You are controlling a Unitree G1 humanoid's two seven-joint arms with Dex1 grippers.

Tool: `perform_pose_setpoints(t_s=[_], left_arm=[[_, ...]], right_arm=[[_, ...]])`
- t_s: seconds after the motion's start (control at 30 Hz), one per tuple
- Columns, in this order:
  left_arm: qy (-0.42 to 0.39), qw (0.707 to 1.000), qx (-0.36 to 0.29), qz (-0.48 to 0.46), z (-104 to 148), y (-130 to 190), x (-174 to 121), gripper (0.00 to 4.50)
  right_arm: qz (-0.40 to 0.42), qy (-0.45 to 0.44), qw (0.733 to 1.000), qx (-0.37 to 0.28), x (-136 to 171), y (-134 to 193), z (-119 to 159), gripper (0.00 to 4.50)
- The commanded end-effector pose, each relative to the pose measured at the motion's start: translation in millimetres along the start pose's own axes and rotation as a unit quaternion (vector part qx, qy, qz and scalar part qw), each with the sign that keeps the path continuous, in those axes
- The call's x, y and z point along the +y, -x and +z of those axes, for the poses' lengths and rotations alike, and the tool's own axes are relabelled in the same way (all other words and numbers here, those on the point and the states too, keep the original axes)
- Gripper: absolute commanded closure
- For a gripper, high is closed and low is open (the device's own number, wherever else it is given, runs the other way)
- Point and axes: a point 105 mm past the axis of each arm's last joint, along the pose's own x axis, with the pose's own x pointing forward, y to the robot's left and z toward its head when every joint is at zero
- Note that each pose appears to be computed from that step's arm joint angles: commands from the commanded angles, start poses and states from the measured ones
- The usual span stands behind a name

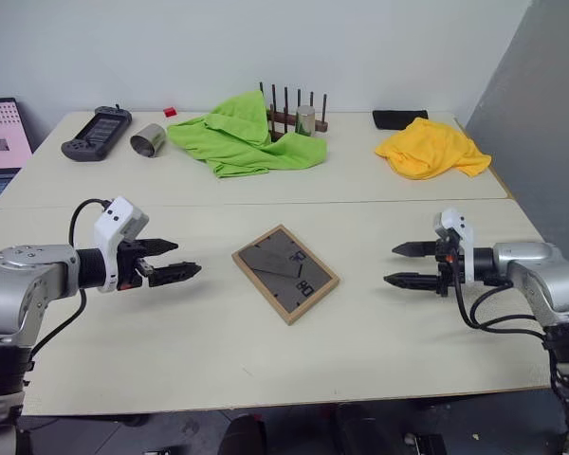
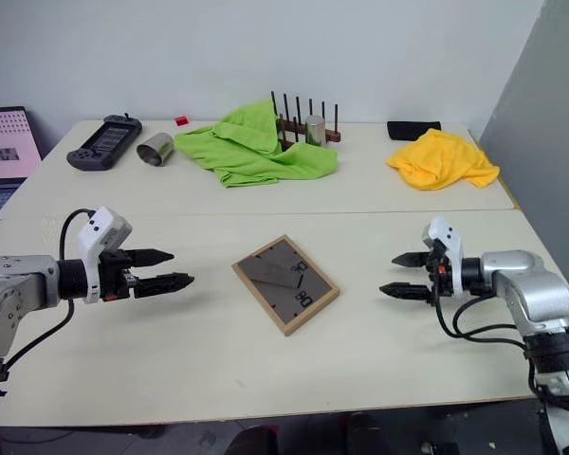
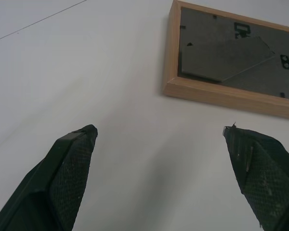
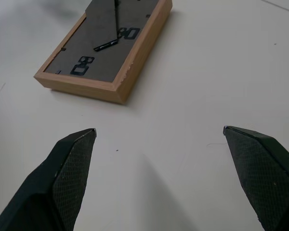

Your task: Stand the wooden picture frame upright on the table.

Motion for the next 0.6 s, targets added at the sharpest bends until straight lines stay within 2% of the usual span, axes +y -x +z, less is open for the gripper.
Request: perform_pose_setpoints(t_s=[0.03,0.13,0.6], left_arm=[[-0.015,0.999,-0.026,0.019,15.4,8.0,1.7,0.00],[-0.011,0.999,-0.039,0.024,20.0,8.2,2.5,0.00],[-0.023,0.999,-0.030,0.032,16.9,5.6,5.9,0.00]], right_arm=[[0.006,0.020,1.000,-0.009,-2.4,2.0,9.7,0.18],[-0.003,0.031,1.000,-0.006,-7.0,1.6,10.5,0.79],[-0.015,0.044,0.999,-0.016,-11.9,-1.1,15.4,0.79]])
